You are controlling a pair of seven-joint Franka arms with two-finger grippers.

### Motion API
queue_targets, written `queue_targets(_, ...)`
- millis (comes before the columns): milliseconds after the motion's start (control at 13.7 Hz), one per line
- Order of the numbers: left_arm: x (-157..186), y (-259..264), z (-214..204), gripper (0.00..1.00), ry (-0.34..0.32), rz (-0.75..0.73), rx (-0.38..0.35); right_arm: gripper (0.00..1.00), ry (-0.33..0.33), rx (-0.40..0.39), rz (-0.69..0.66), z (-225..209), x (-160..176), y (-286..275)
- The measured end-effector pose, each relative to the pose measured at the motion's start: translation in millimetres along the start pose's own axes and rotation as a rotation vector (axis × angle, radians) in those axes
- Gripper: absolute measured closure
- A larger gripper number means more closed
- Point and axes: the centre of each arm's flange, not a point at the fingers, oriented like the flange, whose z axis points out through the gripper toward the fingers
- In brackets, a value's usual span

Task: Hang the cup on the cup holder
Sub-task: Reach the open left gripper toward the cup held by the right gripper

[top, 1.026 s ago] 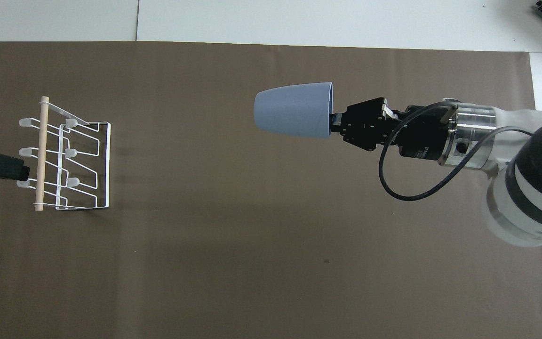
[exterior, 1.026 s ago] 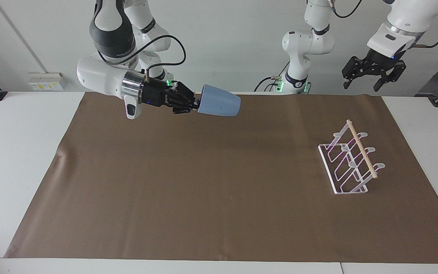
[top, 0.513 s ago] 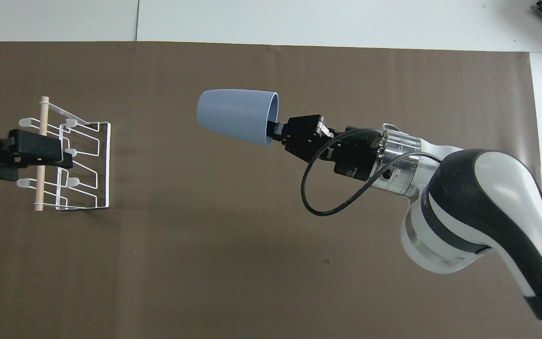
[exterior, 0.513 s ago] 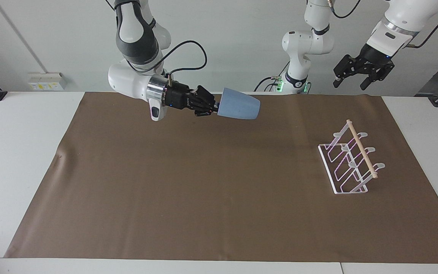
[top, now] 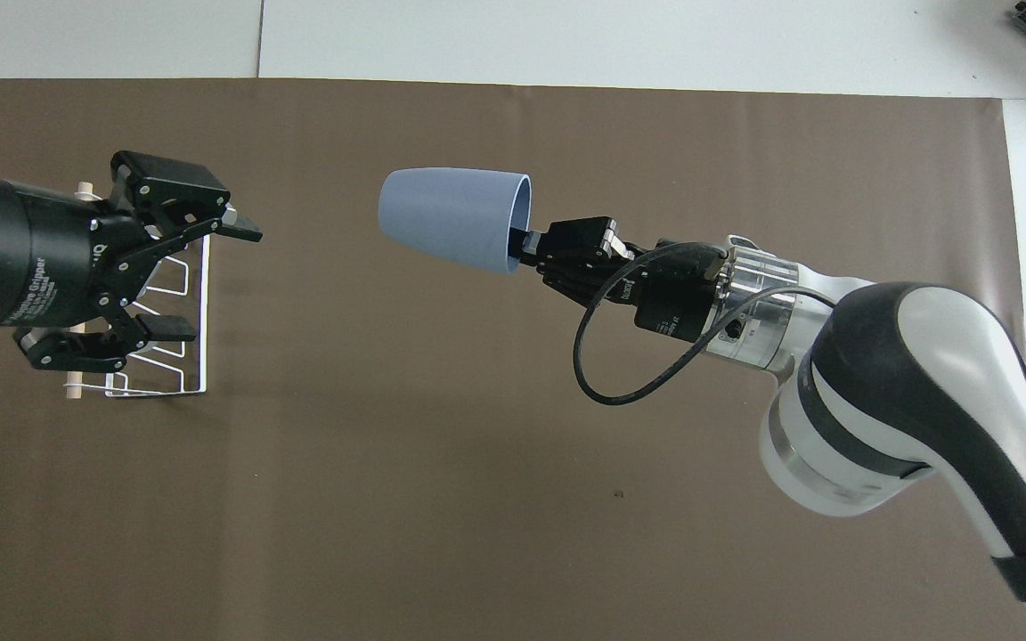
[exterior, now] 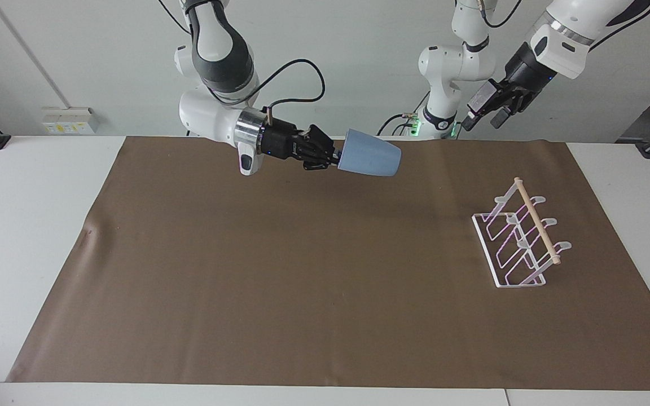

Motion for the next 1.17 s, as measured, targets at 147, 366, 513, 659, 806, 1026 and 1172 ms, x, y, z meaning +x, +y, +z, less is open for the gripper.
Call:
queue_targets(147, -16.1, 12.2, 13.6, 0.00, -0.032, -0.176, -0.014, 0.95, 0.000, -0.001, 0.001, -0.1, -0.1, 0.8)
queue_targets(366, -11.3, 22.6, 17.3, 0.00, -0.092, -0.429, -0.054, 0.95, -0.001, -0.002, -0.018, -0.1, -0.5, 1.8)
queue_targets(513, -11.7, 28.5, 18.1, 0.00, -0.139, -0.558, -0.069, 0.95, -0.004, -0.002, -0.046, 0.0, -1.3, 2.5)
queue_targets(659, -12.7, 33.4, 22.4, 0.00, -0.175, -0.657, -0.064, 0.95, -0.020, 0.003, -0.054, 1.5, -3.6, 2.0)
queue_targets(806, -14.3, 44.5, 34.1, 0.00, -0.193, -0.711, -0.044, 0.95, -0.032, 0.007, -0.056, 2.8, -5.6, 0.8)
queue_targets(1026, -9.1, 64.4, 53.0, 0.00, -0.218, -0.760, -0.024, 0.95, -0.032, 0.007, -0.056, 2.6, -5.7, 1.3)
queue_targets(1172, -4.8, 70.1, 58.0, 0.00, -0.224, -0.795, -0.022, 0.95, -0.032, 0.006, -0.055, 2.6, -5.8, 1.9)
